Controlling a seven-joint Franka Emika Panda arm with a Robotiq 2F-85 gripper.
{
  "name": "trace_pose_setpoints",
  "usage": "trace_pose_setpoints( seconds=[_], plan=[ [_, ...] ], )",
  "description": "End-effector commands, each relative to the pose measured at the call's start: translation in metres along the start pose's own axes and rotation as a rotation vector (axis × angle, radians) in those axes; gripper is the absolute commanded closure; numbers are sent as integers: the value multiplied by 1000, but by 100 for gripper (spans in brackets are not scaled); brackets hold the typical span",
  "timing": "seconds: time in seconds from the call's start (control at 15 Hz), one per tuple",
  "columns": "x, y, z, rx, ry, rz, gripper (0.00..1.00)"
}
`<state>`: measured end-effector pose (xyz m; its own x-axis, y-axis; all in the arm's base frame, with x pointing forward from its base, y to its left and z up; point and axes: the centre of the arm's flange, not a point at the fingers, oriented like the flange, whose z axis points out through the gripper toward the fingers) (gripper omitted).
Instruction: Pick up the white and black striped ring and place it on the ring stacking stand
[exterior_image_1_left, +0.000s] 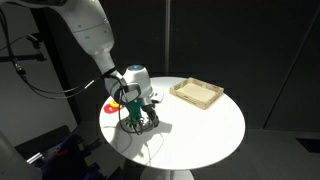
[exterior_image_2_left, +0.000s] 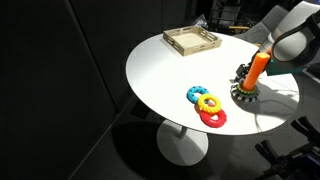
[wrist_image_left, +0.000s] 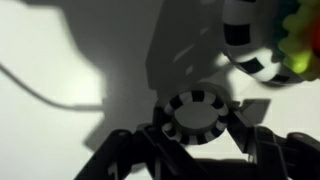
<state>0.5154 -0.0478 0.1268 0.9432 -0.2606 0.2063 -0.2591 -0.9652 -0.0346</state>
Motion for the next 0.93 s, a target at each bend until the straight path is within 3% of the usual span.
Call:
trace_pose_setpoints(
  seconds=[0.0,0.87],
  plan=[
    [11,4,-14,-14,12,-25,58],
    [28,6,-117,8,55,-63,58]
  ],
)
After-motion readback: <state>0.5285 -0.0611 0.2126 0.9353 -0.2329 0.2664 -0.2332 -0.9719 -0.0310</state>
